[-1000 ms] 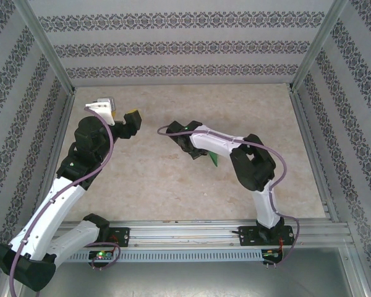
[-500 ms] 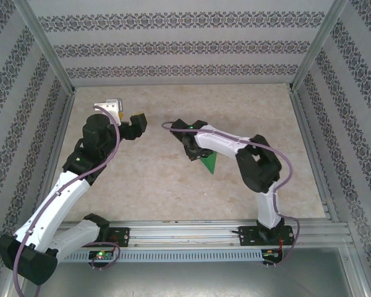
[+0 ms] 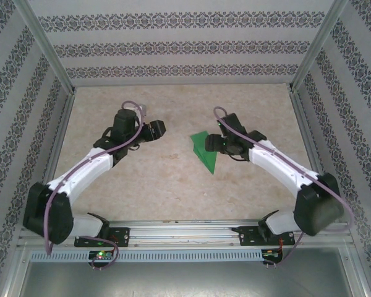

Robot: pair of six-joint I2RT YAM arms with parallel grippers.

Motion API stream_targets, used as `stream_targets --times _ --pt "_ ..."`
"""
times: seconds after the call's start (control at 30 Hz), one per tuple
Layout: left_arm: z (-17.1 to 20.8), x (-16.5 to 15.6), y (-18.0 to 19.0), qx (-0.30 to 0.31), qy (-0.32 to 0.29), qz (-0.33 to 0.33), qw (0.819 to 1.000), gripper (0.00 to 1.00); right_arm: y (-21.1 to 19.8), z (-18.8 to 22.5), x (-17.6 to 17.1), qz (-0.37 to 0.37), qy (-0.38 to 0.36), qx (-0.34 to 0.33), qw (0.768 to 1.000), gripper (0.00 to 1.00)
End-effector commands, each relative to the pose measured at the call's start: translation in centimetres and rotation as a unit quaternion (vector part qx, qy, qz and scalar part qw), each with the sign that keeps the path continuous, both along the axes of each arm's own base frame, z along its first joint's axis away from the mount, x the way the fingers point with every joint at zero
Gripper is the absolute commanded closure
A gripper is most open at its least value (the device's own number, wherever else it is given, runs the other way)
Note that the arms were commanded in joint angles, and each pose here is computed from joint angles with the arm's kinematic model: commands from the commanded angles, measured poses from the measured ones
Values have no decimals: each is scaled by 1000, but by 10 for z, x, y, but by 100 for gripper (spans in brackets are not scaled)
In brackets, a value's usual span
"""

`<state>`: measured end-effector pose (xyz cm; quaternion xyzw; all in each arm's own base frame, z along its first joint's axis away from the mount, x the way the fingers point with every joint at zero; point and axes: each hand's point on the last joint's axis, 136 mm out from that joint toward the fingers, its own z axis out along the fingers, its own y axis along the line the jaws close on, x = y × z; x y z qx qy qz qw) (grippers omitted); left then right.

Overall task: Fold a paper plane with a square sheet of paper (fold left side to right side)
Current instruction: Turn over the paper at the center of the table, then fold the wing for the fifth time at the center of the table.

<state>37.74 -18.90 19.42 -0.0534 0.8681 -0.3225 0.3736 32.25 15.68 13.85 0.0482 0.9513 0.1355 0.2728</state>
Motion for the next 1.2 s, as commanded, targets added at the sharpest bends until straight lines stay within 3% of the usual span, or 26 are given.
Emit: stream_targets --times 0.0,0.17,0.47,0.73,0.87,1.03,1.17 --pt "-16 -1 -39 -70 41 -41 996 33 -3 19 10 -23 -55 92 994 12" --pt "-57 4 -88 -107 105 -79 986 38 -25 14 8 -66 -62 167 982 2" --pt "-111 19 -145 -129 174 -94 972 47 -51 10 3 -114 -61 227 965 2" --pt "-135 37 -160 -136 192 -97 967 62 -57 13 -2 -114 -62 236 963 2" --pt "-138 41 -162 -136 187 -100 968 78 -57 13 -5 -103 -58 243 963 2" --pt "-122 36 -154 -144 155 -116 970 98 -43 14 -8 -42 -43 262 963 6" --pt "-104 29 -135 -152 127 -129 972 100 -28 13 -11 21 -30 273 961 8"
